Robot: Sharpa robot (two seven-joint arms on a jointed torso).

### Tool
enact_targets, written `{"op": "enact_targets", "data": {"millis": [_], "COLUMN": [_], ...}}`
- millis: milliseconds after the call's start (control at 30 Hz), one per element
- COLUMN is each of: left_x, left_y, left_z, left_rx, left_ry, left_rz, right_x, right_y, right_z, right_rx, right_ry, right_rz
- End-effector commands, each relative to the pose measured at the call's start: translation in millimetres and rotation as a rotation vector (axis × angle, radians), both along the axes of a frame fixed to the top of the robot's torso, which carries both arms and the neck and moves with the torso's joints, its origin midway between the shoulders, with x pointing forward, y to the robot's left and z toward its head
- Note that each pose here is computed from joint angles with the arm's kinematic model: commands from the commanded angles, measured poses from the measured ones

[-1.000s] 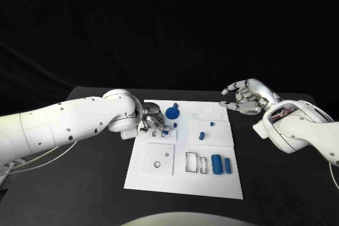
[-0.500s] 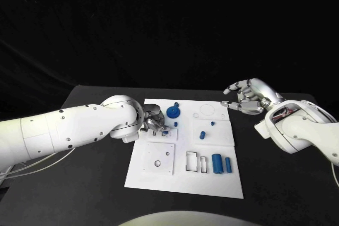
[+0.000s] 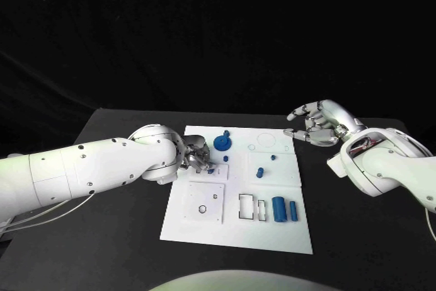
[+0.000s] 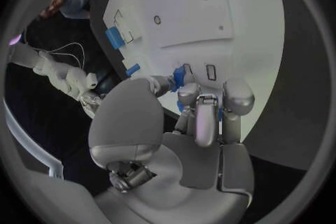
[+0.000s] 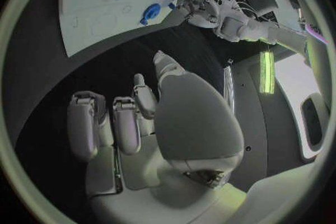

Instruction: Assemble the parts on the task board

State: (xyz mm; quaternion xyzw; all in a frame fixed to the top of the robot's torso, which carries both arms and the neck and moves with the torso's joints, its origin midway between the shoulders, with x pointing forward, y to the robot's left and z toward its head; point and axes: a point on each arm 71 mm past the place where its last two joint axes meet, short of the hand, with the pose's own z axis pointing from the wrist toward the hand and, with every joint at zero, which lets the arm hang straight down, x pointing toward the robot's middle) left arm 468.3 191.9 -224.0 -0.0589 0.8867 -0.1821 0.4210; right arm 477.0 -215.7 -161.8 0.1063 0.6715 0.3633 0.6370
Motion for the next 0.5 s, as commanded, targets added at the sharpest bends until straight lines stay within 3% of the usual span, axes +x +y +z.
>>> {"op": "enact_targets", "data": {"millis": [33, 500], "left_x": [0.2, 0.5], "left_y": [-1.0, 0.5], "left_z": [-0.8, -2.0], "left_rx": [0.040, 0.067], "left_ry": [-0.008, -0.003], "left_rz": [-0.030, -0.043], "right_x": [-0.8, -0.7], "right_y": [1.6, 1.7], "right_z": [0.0, -0.4], "right_rx": [-0.002, -0.003], "right_ry": [-0.005, -0.003], "right_rz": [0.012, 0.013]}}
